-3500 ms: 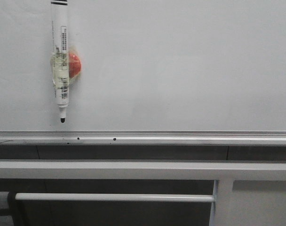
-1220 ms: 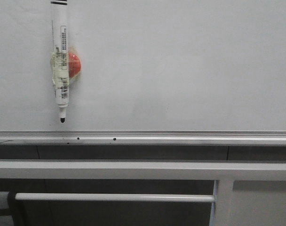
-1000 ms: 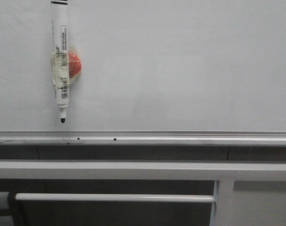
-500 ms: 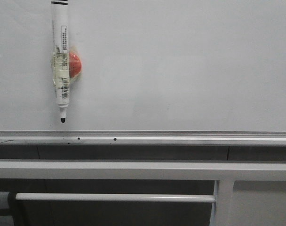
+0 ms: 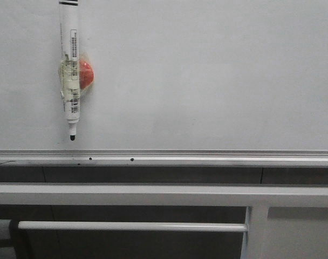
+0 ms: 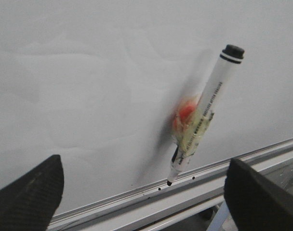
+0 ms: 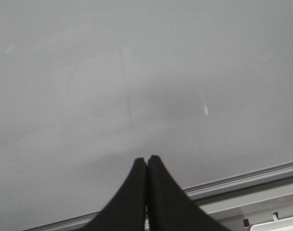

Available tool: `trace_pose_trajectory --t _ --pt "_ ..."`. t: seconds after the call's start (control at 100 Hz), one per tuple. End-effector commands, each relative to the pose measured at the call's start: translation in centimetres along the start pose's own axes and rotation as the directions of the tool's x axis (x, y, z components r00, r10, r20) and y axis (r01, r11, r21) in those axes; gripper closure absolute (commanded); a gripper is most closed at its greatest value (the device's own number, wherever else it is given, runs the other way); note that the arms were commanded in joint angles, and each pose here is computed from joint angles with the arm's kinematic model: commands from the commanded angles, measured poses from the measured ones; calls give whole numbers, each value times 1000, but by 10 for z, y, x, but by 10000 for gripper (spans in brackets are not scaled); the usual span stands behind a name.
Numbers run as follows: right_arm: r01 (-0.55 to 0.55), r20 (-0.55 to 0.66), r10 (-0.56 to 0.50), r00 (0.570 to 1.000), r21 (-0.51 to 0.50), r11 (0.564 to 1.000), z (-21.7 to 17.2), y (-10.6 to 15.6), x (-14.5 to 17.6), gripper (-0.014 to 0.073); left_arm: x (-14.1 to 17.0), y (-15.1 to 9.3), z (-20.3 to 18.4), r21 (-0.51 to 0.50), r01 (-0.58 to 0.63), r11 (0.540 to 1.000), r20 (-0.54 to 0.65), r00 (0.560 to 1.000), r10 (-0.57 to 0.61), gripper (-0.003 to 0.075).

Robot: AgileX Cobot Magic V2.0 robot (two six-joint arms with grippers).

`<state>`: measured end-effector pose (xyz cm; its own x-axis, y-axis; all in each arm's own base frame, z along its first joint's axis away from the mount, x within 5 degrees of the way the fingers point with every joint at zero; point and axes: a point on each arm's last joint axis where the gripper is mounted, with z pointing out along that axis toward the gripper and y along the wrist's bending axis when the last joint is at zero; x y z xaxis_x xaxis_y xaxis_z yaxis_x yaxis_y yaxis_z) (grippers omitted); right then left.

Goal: Write number 1 on whiteboard

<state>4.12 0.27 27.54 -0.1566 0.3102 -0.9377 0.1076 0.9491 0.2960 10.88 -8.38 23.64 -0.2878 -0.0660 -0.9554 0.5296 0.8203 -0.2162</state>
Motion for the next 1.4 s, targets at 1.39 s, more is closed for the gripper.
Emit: trace_pose_trajectory --t 1.39 --pt "18 80 -16 997 -26 1000 -2 4 -16 659 25 -35 74 81 24 996 197 980 -40 392"
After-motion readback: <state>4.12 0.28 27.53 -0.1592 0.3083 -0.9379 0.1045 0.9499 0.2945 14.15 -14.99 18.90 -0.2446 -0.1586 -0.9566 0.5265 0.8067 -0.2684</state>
